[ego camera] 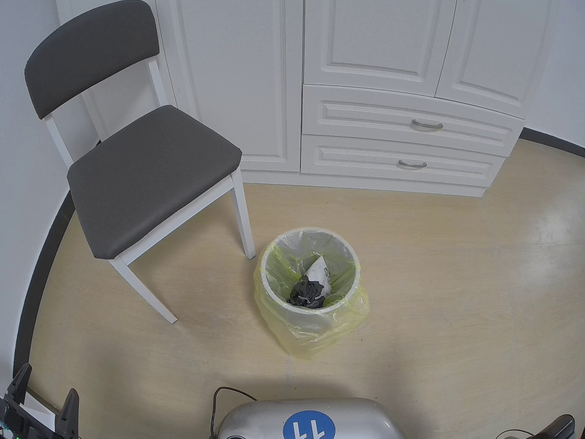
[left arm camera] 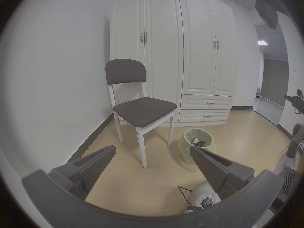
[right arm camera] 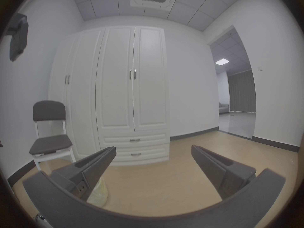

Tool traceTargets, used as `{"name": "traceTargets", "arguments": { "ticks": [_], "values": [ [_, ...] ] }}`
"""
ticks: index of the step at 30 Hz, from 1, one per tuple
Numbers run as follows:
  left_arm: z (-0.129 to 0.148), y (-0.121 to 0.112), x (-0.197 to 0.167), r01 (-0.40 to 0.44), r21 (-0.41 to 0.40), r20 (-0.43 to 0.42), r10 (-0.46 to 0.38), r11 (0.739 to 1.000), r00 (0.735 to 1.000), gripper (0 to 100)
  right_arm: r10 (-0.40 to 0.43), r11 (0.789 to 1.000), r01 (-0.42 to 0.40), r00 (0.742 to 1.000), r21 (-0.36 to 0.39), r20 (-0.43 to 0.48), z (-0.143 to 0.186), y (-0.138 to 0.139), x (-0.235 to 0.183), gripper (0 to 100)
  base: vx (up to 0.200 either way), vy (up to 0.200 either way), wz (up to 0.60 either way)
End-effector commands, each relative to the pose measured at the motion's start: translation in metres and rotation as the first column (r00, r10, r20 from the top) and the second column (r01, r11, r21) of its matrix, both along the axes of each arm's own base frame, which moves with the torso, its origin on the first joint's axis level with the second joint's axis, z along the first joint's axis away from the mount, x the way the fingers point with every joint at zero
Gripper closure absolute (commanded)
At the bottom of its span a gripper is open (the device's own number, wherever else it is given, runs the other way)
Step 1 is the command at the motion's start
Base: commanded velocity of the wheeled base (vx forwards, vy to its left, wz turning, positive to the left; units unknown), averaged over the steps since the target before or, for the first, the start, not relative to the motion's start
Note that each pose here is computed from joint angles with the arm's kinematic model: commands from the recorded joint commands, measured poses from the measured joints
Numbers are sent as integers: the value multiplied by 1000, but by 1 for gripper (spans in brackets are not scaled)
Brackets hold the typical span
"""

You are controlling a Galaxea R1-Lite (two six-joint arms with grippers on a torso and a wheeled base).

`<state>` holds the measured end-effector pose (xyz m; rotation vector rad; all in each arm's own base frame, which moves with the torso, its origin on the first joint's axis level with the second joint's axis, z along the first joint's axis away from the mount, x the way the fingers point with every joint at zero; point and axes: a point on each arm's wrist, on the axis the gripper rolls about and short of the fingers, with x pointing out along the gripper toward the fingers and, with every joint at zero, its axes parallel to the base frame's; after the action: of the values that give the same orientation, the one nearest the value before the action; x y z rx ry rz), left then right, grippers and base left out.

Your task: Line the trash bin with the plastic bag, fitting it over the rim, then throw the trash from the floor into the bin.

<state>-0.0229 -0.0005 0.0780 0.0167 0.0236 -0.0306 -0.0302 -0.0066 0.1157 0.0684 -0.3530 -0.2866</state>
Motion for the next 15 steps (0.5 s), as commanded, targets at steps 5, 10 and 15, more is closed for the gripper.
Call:
{"name": "traceTargets", "arguments": {
  "ticks": [5,10,15],
  "values": [
    [-3,0,0,-1,-2,7,1,1000,1000,0,19,999,-11,961,32,-275,-33,0,6,0,0,0,0],
    [-3,0,0,-1,0,8,1,1000,1000,0,40,997,-21,966,76,-255,-33,0,6,0,0,0,0],
    [-3,0,0,0,-2,8,0,1000,1000,0,43,998,-31,964,49,-264,-33,1,6,0,0,0,0]
  ]
}}
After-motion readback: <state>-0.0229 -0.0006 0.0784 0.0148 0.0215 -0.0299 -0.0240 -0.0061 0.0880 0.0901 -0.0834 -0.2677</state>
